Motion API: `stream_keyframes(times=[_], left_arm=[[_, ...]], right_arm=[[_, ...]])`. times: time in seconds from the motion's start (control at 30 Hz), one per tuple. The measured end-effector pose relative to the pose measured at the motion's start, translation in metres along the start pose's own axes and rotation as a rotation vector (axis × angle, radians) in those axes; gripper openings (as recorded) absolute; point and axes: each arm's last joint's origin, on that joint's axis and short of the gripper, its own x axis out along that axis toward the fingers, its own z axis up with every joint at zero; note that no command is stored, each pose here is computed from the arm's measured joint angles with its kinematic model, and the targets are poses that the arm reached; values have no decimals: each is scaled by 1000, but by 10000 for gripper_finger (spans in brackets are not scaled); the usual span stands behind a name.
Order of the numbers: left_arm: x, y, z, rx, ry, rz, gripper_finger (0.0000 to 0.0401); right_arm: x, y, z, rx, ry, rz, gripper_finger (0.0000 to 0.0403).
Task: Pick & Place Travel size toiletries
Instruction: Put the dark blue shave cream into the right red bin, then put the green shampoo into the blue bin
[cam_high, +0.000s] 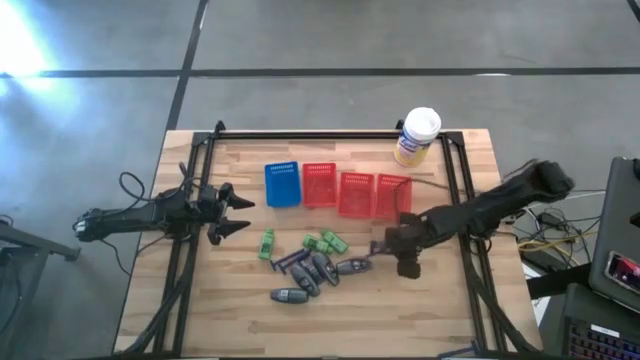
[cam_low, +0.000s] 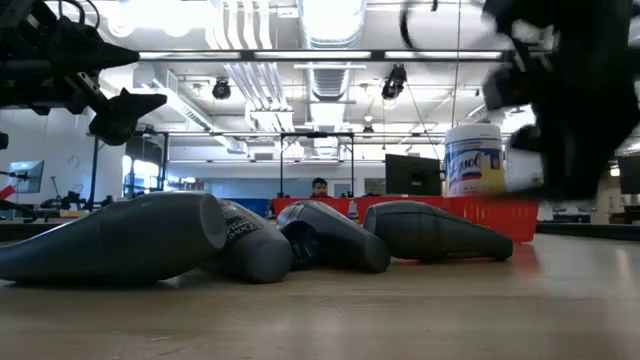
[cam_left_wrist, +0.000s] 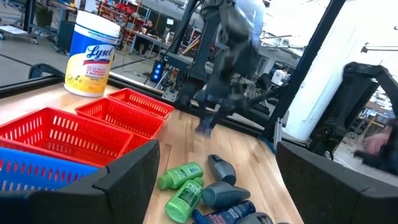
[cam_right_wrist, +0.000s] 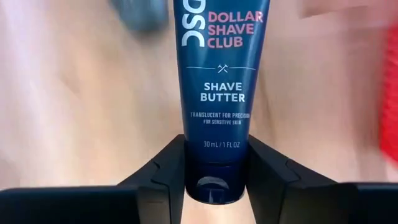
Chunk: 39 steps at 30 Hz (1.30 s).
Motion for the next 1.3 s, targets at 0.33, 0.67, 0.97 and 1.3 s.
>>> stream_keyframes(times=[0.33,0.67,0.97,1.3], left_arm=[[0,0,0,0,0,0,326],[0,0,0,0,0,0,326],[0,-1,5,-105,-62,5,326],[-12,-16,45,-465,-477,-224,326]], right_arm=[[-48,-55,-6,1272,-418,-24,179],[-33,-80,17,1248,-403,-142,208],[-47,-57,23,978,-229,46,242],[-45,-53,20,974,-126,115,277]])
